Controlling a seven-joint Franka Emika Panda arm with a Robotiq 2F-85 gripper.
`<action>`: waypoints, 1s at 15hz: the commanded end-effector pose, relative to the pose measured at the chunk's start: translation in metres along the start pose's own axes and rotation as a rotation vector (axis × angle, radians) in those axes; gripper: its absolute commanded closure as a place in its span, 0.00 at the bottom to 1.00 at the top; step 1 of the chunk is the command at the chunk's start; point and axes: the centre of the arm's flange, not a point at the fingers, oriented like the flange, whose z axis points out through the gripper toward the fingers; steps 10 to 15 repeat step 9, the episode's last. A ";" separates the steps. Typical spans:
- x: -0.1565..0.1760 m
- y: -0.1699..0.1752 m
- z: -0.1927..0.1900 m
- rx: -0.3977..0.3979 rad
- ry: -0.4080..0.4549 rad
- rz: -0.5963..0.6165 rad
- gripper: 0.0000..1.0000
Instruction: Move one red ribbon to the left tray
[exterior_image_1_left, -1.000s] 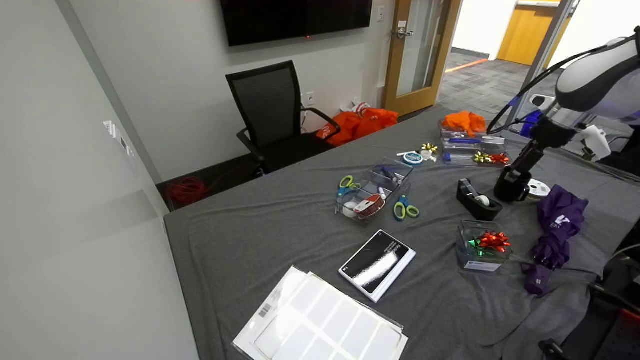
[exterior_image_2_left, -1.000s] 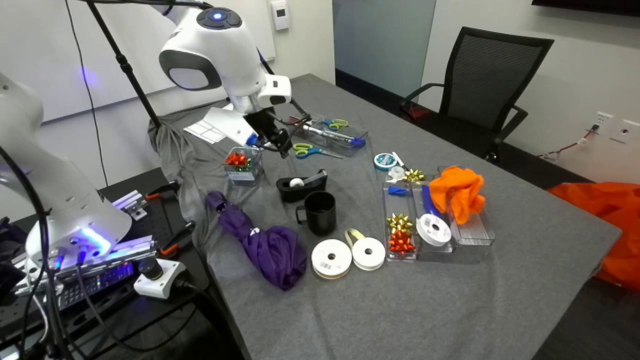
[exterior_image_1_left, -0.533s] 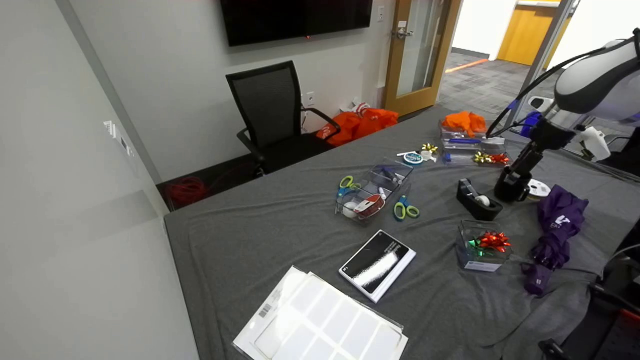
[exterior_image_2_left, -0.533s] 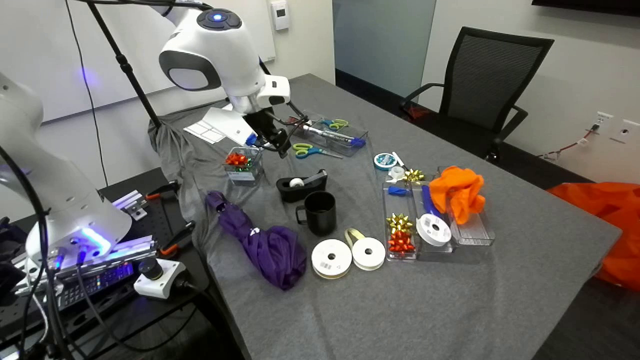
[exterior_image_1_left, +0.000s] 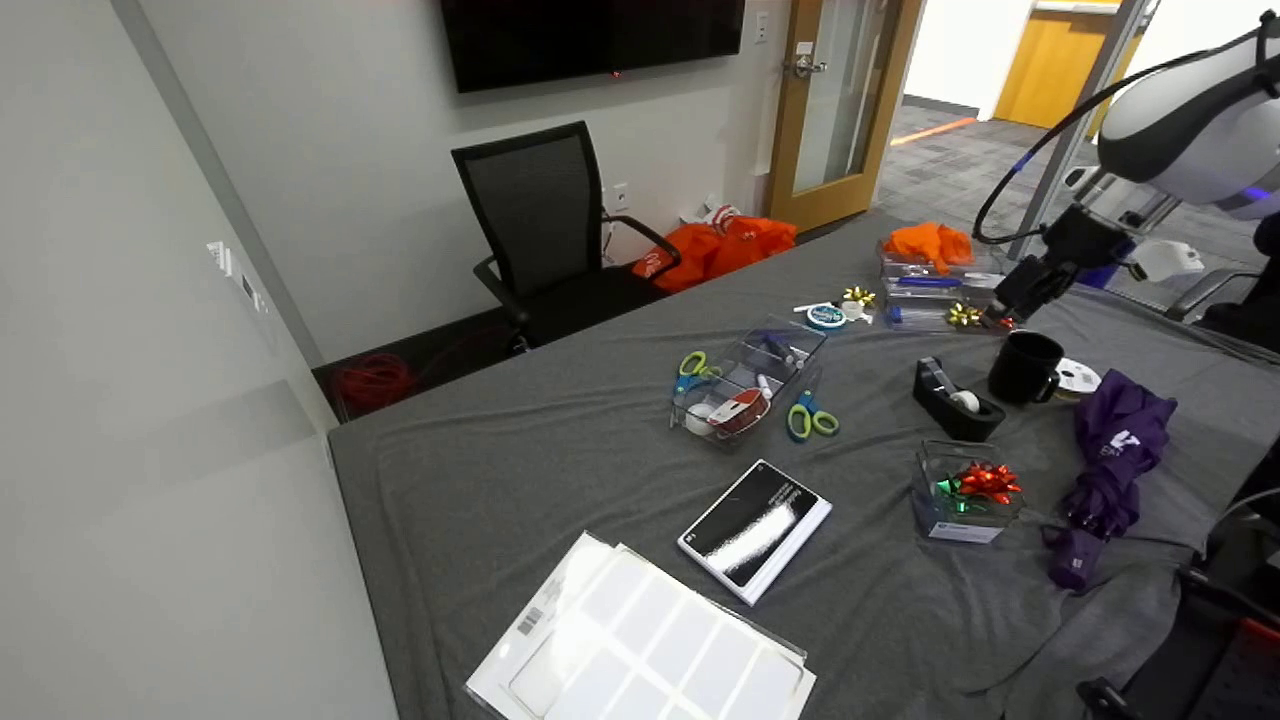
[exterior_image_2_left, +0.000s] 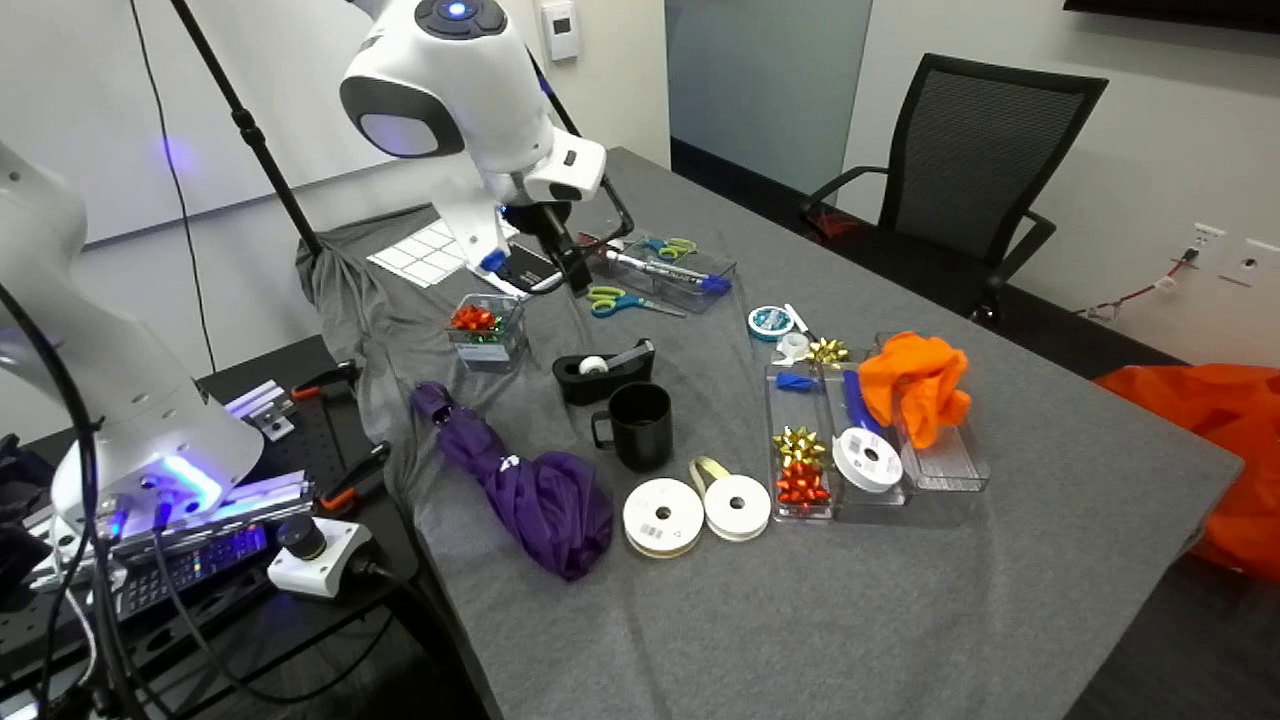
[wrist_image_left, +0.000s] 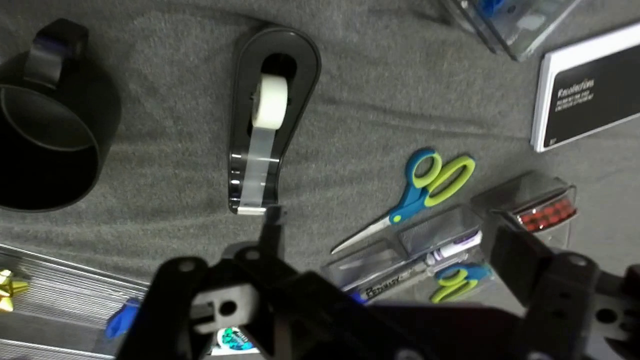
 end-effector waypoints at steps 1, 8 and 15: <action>0.035 0.011 -0.007 0.017 0.027 0.205 0.00; 0.073 0.032 -0.006 0.006 0.106 0.494 0.00; 0.057 0.022 -0.012 0.003 0.088 0.437 0.00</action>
